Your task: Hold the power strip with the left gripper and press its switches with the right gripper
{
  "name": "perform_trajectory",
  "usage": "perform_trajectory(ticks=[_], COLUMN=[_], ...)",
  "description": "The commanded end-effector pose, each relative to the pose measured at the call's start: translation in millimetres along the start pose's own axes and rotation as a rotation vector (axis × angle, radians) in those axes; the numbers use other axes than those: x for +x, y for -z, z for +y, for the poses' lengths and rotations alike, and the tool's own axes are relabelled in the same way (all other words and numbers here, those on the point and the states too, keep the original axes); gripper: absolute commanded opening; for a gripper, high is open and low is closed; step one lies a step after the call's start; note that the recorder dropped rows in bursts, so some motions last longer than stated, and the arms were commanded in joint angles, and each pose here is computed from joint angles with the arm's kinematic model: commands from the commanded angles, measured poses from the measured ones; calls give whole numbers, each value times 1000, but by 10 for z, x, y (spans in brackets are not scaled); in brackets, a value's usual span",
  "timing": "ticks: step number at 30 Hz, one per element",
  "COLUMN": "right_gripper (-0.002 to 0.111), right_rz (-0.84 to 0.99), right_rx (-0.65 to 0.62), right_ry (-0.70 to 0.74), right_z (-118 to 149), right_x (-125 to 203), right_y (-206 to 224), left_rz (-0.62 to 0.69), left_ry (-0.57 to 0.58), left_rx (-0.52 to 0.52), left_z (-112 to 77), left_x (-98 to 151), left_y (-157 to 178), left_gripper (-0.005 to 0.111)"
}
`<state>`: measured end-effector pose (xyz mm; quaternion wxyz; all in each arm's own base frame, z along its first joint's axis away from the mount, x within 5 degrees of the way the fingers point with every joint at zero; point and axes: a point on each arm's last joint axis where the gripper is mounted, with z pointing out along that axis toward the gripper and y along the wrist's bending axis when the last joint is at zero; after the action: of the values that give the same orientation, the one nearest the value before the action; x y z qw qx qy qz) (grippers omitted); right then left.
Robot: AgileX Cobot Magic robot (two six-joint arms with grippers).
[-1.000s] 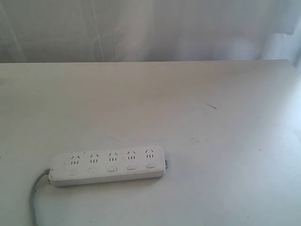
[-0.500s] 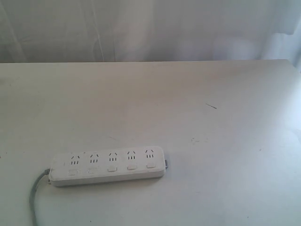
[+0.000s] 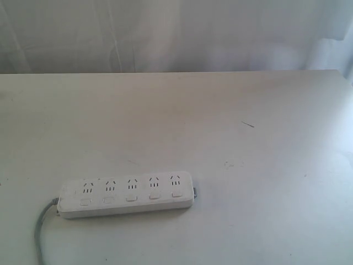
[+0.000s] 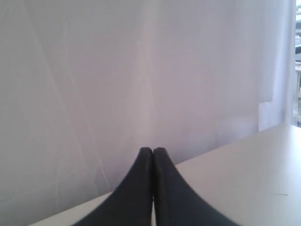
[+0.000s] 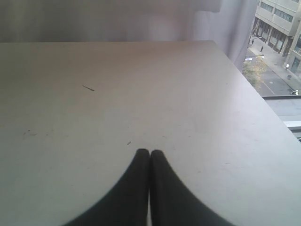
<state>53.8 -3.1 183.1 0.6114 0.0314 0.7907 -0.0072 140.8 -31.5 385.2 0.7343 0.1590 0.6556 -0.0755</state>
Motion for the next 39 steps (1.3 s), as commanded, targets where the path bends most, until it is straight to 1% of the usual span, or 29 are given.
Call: perform_trajectory(ticks=[1,3,5,8,11,14,17,23,27,30,31,32,34,36,37,39], right_gripper=[0,0,0,0,0,0,0,0,0,0,0,0,0,0,0,0], right_rz=[-7,-7,-7,-7,-7,-7,-7,-7,-7,-7,-7,-7,-7,-7,-7,-7], right_rx=[9,9,9,9,9,9,9,9,9,9,9,9,9,9,9,9], right_ry=[0,0,0,0,0,0,0,21,21,21,21,21,21,21,21,21], right_z=[-6,-6,-6,-6,-6,-6,-6,-6,-6,-6,-6,-6,-6,-6,-6,-6], right_x=[2,2,2,2,2,2,2,2,2,2,2,2,2,2,2,2], right_y=[1,1,1,1,1,1,1,1,1,1,1,1,1,1,1,1], left_rz=[60,78,88,92,77,43,20,48,146,257,301,341,444,513,549,598], left_ry=[79,155,173,170,110,32,-55,-180,-403,-599,-651,-663,-732,-805,-839,-859], left_rx=[45,89,125,134,135,134,119,23,-31,-25,-7,13,98,215,292,439], left_z=[-19,-52,-81,-88,-86,-85,-82,-26,-13,-34,-57,-85,-166,-273,-342,-480], left_x=[55,80,94,103,94,102,199,441,642,779,830,868,961,1035,1080,1126], left_y=[-70,-100,-115,-119,-120,-123,-125,-111,-93,-75,-65,-56,-23,19,47,95], left_gripper=[0,0,0,0,0,0,0,0,0,0,0,0,0,0,0,0])
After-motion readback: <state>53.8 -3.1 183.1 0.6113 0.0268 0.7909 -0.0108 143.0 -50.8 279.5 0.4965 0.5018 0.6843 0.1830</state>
